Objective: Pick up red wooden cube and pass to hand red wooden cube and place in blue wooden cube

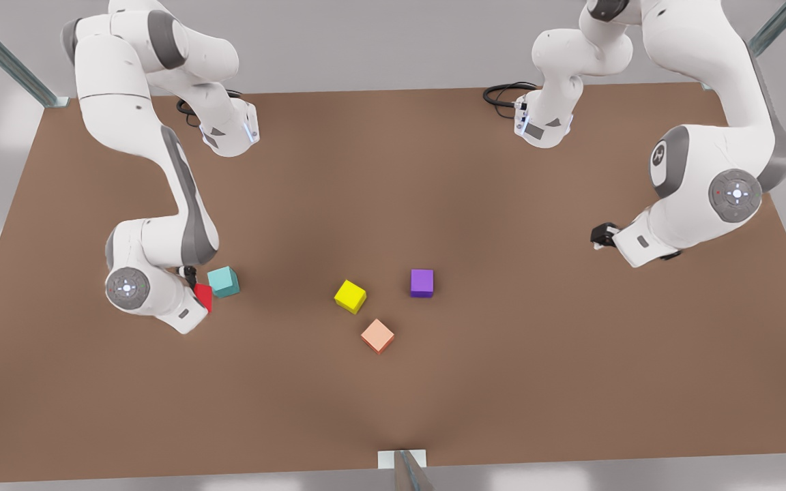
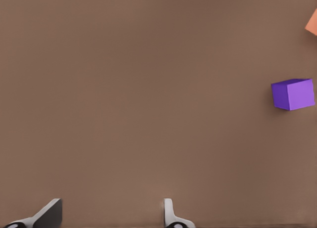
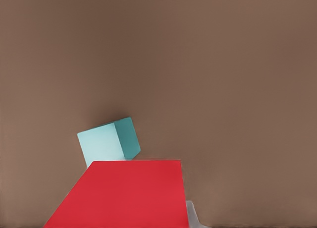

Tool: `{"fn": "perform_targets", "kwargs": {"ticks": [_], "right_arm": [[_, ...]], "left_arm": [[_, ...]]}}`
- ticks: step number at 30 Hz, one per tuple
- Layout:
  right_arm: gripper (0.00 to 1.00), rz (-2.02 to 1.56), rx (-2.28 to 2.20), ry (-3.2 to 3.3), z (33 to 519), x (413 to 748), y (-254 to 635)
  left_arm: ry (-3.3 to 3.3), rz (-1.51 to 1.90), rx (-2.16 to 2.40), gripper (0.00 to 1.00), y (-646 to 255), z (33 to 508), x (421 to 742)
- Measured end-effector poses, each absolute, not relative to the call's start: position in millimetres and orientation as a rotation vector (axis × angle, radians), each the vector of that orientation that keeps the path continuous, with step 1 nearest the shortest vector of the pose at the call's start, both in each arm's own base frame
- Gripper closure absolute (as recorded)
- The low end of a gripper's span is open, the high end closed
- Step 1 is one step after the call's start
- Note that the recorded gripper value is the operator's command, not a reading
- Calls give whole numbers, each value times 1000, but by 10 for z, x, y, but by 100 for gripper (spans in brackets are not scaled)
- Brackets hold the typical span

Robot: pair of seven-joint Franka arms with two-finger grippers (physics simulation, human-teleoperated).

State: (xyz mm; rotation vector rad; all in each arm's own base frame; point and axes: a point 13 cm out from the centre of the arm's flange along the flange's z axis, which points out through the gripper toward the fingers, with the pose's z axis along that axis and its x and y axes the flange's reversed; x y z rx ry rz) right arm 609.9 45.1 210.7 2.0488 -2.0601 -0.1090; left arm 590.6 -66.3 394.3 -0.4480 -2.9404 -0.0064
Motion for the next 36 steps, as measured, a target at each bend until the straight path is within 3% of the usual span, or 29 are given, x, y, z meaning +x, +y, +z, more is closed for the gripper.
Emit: {"fn": "perform_targets", "kwargs": {"ticks": [27,34,35,36], "right_arm": [[51,14,1440,-2487,1323,5231,476],[51,17,1365,-2521,1208,5176,478],[49,18,1356,-2526,1203,5176,478],[28,20,1348,-2531,1196,5179,478]], "left_arm": [[-2862,30,-308,0,-613,3674,5793],[-2853,28,-292,0,-622,3668,5764],[-2852,28,-290,0,-622,3667,5762],[-2852,28,-287,0,-620,3667,5760]]}}
